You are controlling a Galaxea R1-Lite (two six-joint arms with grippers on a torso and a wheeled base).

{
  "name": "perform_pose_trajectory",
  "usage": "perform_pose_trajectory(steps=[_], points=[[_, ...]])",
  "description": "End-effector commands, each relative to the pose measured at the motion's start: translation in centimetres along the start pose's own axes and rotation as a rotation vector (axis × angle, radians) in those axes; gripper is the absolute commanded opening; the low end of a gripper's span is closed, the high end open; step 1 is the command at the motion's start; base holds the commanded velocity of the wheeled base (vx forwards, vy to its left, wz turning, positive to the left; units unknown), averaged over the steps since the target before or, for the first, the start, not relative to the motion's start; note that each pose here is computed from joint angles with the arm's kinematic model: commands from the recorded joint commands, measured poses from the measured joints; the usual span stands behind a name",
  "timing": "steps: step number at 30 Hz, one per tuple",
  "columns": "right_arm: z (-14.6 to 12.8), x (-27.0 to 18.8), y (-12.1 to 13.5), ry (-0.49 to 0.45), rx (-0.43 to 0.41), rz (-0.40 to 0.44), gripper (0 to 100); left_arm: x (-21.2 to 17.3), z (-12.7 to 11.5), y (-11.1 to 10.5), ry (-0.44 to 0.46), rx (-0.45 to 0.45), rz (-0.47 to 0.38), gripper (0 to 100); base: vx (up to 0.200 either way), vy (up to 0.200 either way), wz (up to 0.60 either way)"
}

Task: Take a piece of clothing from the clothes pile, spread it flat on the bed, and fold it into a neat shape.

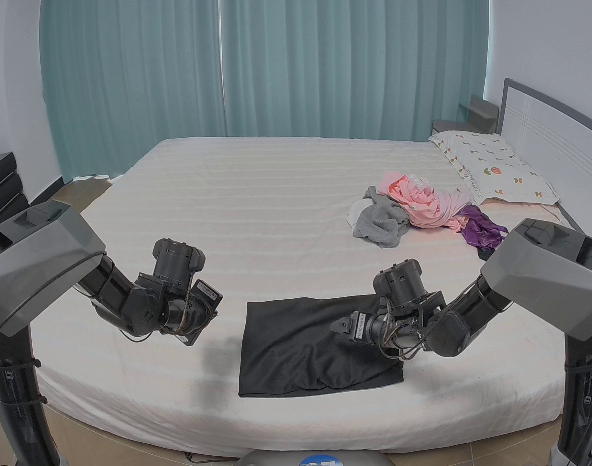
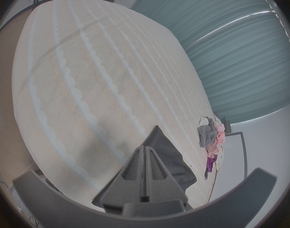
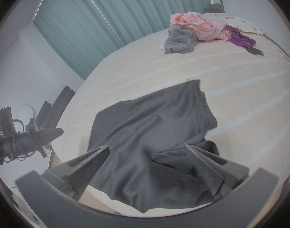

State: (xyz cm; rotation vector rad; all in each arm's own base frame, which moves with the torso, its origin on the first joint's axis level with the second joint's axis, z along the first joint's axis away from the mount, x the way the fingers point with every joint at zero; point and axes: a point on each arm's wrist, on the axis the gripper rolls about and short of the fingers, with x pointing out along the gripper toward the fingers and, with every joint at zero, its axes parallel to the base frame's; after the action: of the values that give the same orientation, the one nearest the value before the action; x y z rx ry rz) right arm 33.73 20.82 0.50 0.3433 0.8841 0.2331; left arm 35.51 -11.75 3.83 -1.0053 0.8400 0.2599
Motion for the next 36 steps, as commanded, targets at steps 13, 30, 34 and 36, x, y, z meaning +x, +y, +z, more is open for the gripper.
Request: perform_pose_trajectory(steps=[13, 30, 34, 36], points=[[-0.7, 2.3, 3.2, 0.023, 0.085, 0.085, 100, 0.5, -0.1, 0.2, 0.002, 0.0, 0.008, 0, 0.0, 0.0, 0.0], [-1.3, -0.4, 1.2, 0.116, 0.043, -0.083, 100, 1.0, -0.2, 0.7, 0.004, -0.002, 0.024, 0, 0.0, 0.0, 0.0], [-1.6, -1.9, -0.4, 0.128, 0.027, -0.121, 100, 1.1, -0.2, 0.7, 0.004, -0.001, 0.026, 0, 0.0, 0.0, 0.0], [-1.9, -2.7, -1.3, 0.133, 0.026, -0.137, 100, 1.1, -0.2, 0.7, 0.004, -0.001, 0.026, 0, 0.0, 0.0, 0.0]])
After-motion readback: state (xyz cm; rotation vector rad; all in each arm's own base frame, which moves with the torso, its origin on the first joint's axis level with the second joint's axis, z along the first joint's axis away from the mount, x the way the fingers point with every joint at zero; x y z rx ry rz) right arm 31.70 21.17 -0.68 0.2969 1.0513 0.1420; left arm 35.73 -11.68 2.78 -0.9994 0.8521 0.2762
